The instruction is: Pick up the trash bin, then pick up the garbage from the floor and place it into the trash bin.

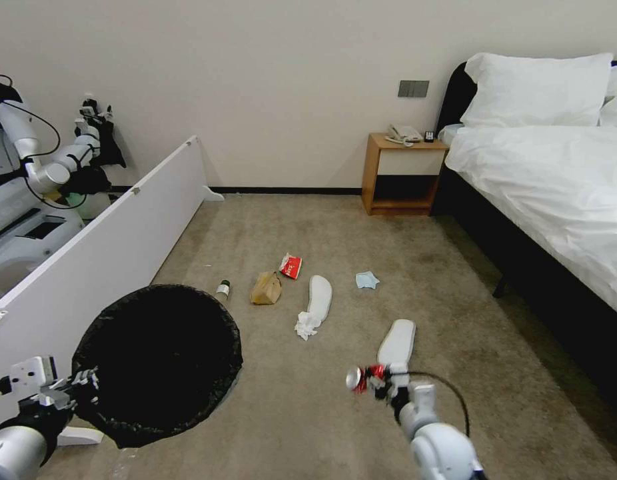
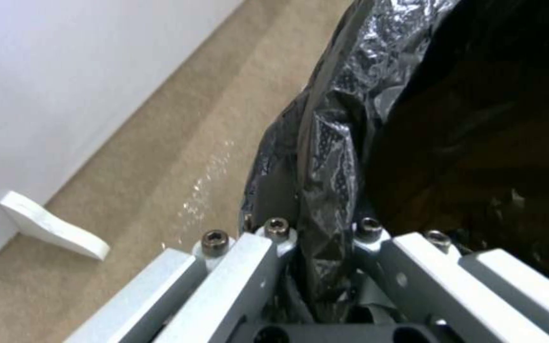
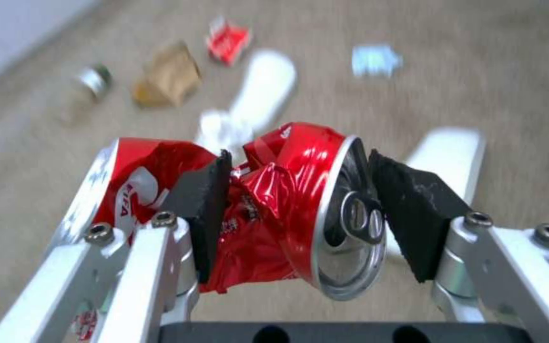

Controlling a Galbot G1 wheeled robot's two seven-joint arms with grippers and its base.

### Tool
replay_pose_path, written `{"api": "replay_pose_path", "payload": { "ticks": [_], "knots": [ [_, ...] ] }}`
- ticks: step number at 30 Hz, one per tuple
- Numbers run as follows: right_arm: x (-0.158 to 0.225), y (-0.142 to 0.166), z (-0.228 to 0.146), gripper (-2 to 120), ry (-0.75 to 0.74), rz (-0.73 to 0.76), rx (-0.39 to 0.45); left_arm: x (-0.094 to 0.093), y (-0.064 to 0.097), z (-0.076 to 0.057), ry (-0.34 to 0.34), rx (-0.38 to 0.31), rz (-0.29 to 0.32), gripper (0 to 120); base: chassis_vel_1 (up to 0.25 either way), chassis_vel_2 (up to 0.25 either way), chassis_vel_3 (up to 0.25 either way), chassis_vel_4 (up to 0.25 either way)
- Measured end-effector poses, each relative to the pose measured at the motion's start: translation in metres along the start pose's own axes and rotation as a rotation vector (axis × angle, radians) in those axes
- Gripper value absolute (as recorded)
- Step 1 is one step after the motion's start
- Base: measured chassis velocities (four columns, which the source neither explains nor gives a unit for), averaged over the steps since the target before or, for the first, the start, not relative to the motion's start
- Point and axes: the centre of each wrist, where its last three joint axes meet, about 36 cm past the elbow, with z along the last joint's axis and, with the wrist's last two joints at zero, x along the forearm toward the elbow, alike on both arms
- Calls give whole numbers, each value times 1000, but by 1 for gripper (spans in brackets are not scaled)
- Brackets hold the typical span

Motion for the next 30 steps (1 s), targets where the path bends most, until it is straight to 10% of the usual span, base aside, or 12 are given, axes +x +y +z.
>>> {"api": "replay_pose_path", "payload": {
  "ticks": [13, 18, 30],
  "knots": [
    [59, -16, -102, 53, -261, -150, 77, -19, -9, 15, 91, -29, 58, 3, 0, 0, 0, 0],
    [61, 9, -177, 53, -465, -484, 84, -32, -19, 26, 142, -54, 101, 3, 0, 0, 0, 0],
    [32, 85, -216, 53, -512, -842, 91, -37, -24, 27, 154, -72, 117, 3, 0, 0, 0, 0]
  ]
}}
